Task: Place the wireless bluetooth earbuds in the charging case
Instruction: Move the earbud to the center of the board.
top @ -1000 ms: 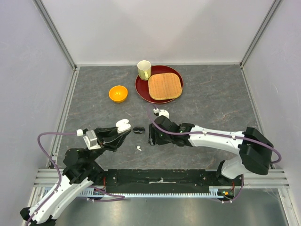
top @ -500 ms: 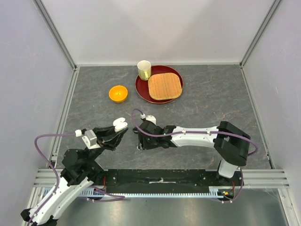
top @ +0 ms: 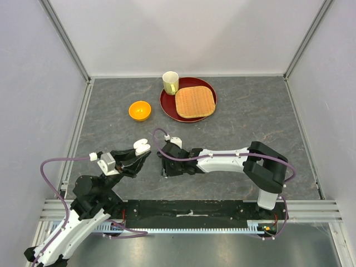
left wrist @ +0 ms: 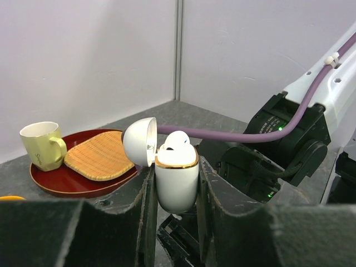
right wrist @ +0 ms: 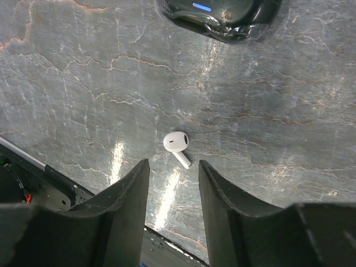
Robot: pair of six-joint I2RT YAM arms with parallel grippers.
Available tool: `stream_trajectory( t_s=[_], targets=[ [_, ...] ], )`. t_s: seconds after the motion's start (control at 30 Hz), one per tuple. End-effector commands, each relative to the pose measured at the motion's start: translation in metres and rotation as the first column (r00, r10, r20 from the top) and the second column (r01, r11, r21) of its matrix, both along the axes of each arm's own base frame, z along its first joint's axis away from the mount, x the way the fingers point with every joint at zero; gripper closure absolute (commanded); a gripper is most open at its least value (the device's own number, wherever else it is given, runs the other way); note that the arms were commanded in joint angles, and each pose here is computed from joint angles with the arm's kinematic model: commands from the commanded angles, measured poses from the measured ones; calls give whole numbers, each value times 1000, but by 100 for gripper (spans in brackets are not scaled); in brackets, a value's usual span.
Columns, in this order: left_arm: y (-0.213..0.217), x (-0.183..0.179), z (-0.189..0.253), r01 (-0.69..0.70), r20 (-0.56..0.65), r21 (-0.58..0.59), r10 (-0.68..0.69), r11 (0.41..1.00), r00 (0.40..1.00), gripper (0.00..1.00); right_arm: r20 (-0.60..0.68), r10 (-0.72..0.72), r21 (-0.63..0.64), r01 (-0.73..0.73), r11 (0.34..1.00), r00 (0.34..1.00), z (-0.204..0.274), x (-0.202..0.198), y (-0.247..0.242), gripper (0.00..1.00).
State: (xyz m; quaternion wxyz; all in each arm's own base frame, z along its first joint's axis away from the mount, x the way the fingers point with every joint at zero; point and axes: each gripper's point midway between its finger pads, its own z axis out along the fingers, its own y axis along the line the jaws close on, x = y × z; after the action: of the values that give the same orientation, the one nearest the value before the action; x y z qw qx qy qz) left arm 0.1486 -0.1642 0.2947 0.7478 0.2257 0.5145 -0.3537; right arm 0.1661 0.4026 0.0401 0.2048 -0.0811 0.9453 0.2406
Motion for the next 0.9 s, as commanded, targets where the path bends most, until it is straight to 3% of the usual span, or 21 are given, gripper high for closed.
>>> stream_trajectory(
  t_s=[0.0, 0.37, 0.87],
  targets=[
    [20, -13, 34, -39, 106, -61, 46, 997, 993, 98, 12, -8, 72, 7, 997, 1000, 14, 7, 21, 53],
    [21, -11, 33, -50, 99, -62, 56, 997, 993, 98, 1, 3, 84, -3, 996, 1000, 13, 7, 29, 53],
    [21, -9, 30, -55, 85, -62, 60, 997, 995, 98, 8, -27, 3, 27, 1000, 1000, -8, 11, 19, 57]
  ],
)
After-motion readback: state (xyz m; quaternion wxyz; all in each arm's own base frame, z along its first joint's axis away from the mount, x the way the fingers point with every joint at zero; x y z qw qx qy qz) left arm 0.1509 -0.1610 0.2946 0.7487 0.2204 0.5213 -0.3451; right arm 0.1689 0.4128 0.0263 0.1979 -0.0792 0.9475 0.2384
